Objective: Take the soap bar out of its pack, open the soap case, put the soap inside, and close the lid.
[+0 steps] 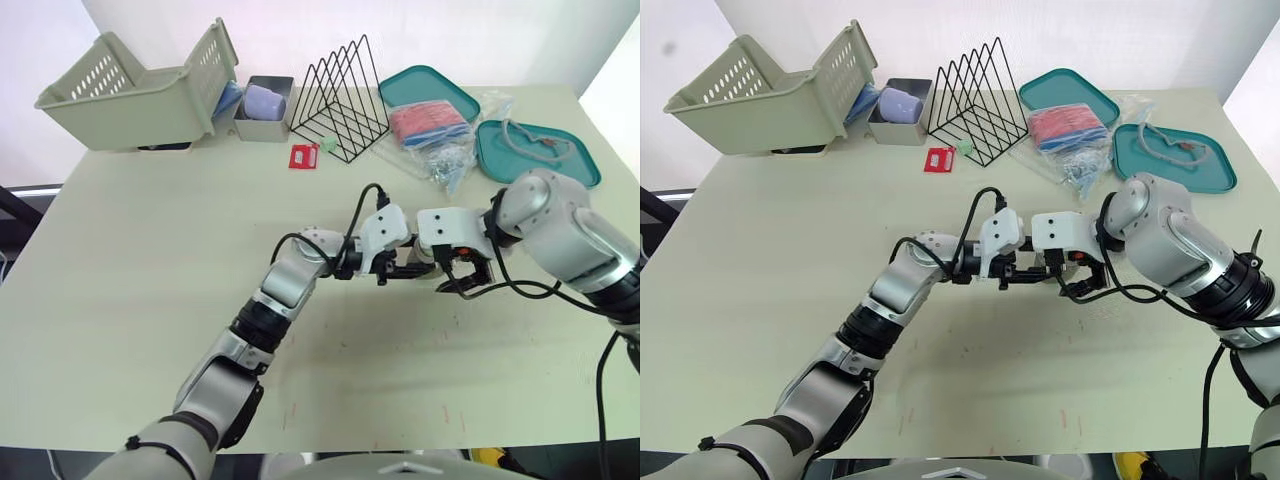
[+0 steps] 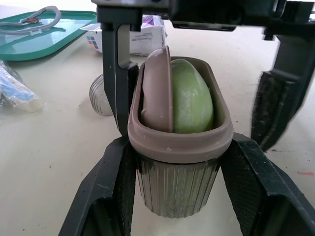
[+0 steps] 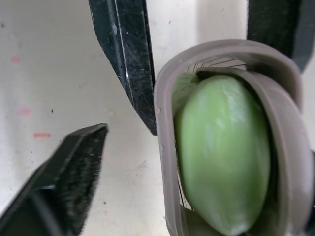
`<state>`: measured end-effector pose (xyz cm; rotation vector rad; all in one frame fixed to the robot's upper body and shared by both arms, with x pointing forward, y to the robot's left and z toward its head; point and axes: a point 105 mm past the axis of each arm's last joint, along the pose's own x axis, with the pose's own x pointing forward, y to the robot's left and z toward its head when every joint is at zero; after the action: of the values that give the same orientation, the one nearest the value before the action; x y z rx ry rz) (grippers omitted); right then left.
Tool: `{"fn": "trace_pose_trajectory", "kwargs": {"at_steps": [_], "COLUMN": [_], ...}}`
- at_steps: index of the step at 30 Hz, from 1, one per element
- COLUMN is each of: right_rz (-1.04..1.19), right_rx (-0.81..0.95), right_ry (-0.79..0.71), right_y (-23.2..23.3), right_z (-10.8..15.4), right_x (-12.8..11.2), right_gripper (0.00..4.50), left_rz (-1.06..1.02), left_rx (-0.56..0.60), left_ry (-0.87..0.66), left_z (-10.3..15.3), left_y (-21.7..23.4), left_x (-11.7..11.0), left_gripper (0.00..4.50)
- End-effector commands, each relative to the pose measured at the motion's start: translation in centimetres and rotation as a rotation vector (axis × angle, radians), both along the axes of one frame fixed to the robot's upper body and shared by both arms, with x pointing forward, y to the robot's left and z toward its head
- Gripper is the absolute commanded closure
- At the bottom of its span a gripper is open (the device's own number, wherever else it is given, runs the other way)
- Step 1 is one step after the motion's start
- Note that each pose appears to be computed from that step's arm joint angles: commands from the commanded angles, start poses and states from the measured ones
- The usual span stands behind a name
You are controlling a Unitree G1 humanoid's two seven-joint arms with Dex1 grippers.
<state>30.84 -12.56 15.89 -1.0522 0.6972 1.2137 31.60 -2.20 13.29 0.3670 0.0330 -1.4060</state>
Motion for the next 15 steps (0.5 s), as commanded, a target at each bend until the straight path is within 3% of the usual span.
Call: {"fn": "trace_pose_trajectory", "kwargs": {"at_steps": [1,8,15], "right_rz": [-0.016,-0.067,-0.114], "right_rx": [0.114,0.407,0.643], "right_ry": [-0.039,-0.011,-0.058], "right_y": [-0.2,-2.0,-4.9], "right_z": [1.5,2.2,2.2], "right_x": [0.6,0.8,-0.1], "right_gripper": [0.02,0.02,0.02], "left_rz": [-0.01,-0.03,-0.103], "left_rx": [-0.042,-0.067,-0.081], "left_ry": [-0.05,-0.064,-0.027], "left_z": [1.4,2.3,2.2], "left_y": [0.5,2.2,4.4], "left_x": [0.1,0.0,-2.2], "left_gripper": [2.48,2.48,2.48]}}
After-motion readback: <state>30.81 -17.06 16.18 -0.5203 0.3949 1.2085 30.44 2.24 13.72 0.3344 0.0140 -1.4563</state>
